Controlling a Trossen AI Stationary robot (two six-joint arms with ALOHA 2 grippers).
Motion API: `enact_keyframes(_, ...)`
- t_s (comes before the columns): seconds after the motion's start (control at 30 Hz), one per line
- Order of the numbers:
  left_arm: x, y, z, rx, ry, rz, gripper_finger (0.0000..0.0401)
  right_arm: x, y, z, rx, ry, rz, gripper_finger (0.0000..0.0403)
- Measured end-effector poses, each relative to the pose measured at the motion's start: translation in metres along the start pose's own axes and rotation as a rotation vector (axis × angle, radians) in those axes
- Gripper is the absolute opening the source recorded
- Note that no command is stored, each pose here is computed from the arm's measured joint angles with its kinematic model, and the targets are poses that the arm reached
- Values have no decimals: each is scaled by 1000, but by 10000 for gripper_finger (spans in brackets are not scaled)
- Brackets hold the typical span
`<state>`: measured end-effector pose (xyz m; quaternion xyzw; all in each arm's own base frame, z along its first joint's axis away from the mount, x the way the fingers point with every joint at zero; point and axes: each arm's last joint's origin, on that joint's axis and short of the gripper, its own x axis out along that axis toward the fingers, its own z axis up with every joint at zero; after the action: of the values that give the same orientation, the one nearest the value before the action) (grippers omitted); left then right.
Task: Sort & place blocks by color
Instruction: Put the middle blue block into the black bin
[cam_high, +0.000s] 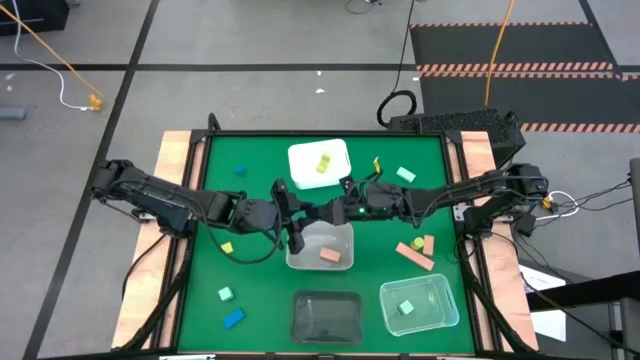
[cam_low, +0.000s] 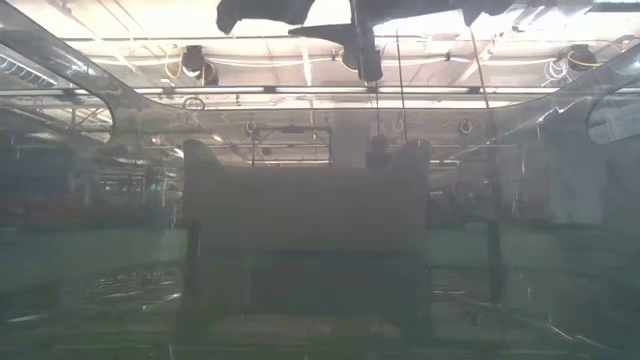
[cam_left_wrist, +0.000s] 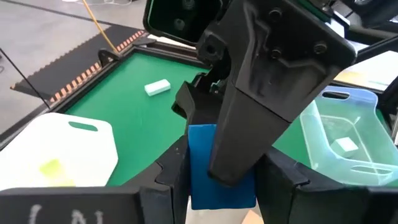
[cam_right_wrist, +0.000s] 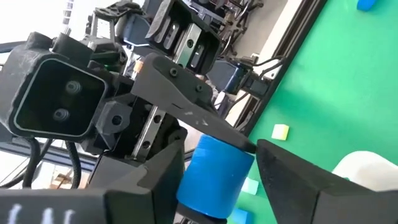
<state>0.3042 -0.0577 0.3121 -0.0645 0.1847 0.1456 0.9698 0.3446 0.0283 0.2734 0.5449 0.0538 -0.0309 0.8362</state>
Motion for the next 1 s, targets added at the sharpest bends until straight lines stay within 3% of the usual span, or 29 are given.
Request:
enact_keyframes(0.13,1,1,0,0,10,-20,133,0,-1,2,1,1,-2,171)
enact_keyframes(0.3,2,3,0,6,9,5,137,0,-3,5,7,-7,-10,119)
enact_keyframes(0.5,3,6,1,-7,4,13,239,0,-4,7,-8,-12,-14,73)
enact_keyframes(0.63,4,8,2,-14,3,19,270,0,-4,8,-8,-13,-14,73)
enact_keyframes(0.8,3,7,1,-62,7,18,269,0,-10,10,-23,-4,-64,73)
enact_keyframes(1.0,1,4,-3,-111,36,16,247,-2,-33,16,-30,74,-235,73)
